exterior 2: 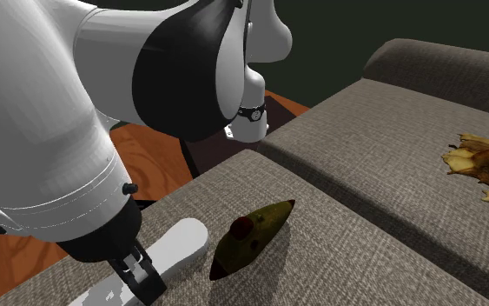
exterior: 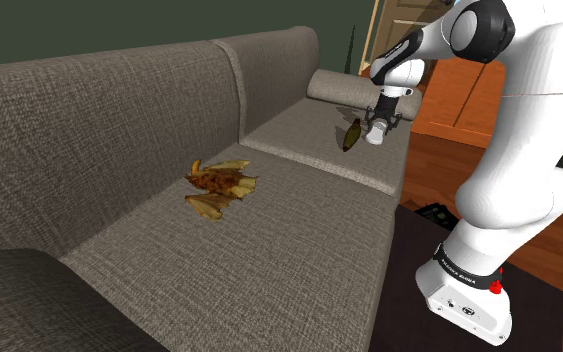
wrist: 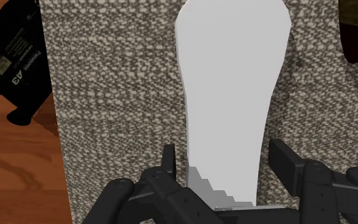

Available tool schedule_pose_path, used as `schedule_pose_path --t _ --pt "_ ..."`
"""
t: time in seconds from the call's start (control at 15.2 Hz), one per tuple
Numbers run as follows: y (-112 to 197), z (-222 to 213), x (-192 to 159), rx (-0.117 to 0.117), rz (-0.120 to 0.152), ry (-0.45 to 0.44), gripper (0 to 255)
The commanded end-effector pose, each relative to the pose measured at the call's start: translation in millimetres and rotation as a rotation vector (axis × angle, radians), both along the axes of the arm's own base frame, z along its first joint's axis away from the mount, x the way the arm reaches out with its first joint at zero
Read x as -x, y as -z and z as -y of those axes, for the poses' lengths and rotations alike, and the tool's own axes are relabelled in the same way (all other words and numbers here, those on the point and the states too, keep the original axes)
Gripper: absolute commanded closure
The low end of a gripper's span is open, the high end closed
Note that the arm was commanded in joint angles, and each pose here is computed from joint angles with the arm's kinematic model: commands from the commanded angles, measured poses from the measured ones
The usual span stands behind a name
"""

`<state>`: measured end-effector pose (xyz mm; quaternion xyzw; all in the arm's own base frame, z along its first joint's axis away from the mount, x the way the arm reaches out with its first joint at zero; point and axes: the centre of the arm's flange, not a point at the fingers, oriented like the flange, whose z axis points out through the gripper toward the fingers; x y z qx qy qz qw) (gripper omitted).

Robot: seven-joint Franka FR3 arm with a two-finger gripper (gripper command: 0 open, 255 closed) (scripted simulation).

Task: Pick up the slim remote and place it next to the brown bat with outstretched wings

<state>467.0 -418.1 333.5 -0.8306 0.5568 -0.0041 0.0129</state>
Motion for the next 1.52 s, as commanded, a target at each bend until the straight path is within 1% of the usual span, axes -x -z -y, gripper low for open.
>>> schedule_pose_path --t 0.0,0.2,1.45 --pt "0.0 0.0 -0.1 0.000 0.000 0.000 255" --pt "0.0 0.0 -0.1 0.000 0.000 0.000 255" --pt "-100.3 0.0 -0.1 0.000 0.000 0.000 255"
